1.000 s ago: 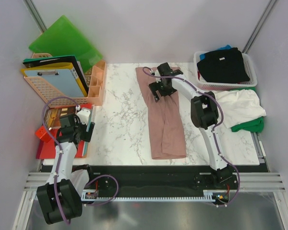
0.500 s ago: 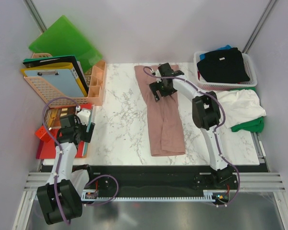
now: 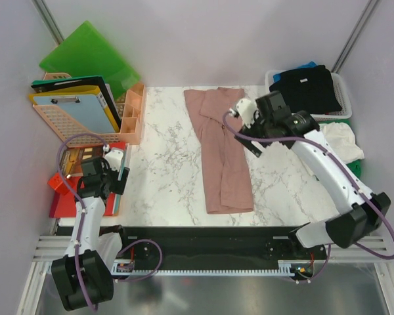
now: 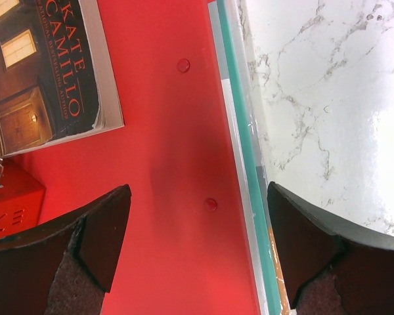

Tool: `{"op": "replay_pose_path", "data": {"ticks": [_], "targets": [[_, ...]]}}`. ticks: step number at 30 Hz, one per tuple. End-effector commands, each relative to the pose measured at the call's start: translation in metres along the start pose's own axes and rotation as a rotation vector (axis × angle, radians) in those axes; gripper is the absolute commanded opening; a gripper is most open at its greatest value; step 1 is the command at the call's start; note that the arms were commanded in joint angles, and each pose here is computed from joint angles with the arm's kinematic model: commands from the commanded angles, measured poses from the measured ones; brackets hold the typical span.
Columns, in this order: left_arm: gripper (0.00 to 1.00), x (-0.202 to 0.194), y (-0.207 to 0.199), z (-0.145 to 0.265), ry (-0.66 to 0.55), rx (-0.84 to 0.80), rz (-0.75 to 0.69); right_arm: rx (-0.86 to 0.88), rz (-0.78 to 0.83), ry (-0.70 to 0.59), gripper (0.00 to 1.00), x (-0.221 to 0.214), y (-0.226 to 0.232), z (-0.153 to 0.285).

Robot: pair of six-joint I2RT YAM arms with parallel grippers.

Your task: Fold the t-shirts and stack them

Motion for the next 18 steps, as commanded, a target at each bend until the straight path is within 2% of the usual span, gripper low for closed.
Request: {"op": "replay_pose_path", "data": {"ticks": [1, 3, 4, 9, 13, 18], "targets": [[0.91, 0.016, 0.008, 0.003, -0.056, 0.023, 0.009, 0.149, 0.288, 0.343, 0.98, -0.103, 0.037, 0.004], [0.91, 0.017, 0.008, 0.003, -0.059, 0.024, 0.011, 0.168, 0.434, 0.405, 0.98, -0.121, 0.053, 0.019], [0.91, 0.017, 0.008, 0.004, -0.061, 0.026, 0.011, 0.163, 0.497, 0.388, 0.98, -0.127, 0.064, 0.025], [0.91, 0.019, 0.009, 0.005, -0.07, 0.032, 0.01, 0.03, 0.517, 0.255, 0.98, -0.106, 0.067, 0.036], [0.91, 0.021, 0.011, 0.008, -0.078, 0.044, 0.008, 0.076, 0.523, 0.102, 0.98, -0.091, 0.09, 0.042], [0.91, 0.021, 0.013, 0.008, -0.082, 0.051, 0.007, 0.181, 0.624, 0.145, 0.98, -0.114, 0.122, 0.024]]}}
Point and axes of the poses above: each gripper's point midway between its finger pads, its own z axis back along the fingers, its own y axis along the line the jaws close on, x = y × z, the point moved 1 cm from there along z, back along the fingers, and after that the axes turned 2 degrees about -z, right-handed, at the moved point
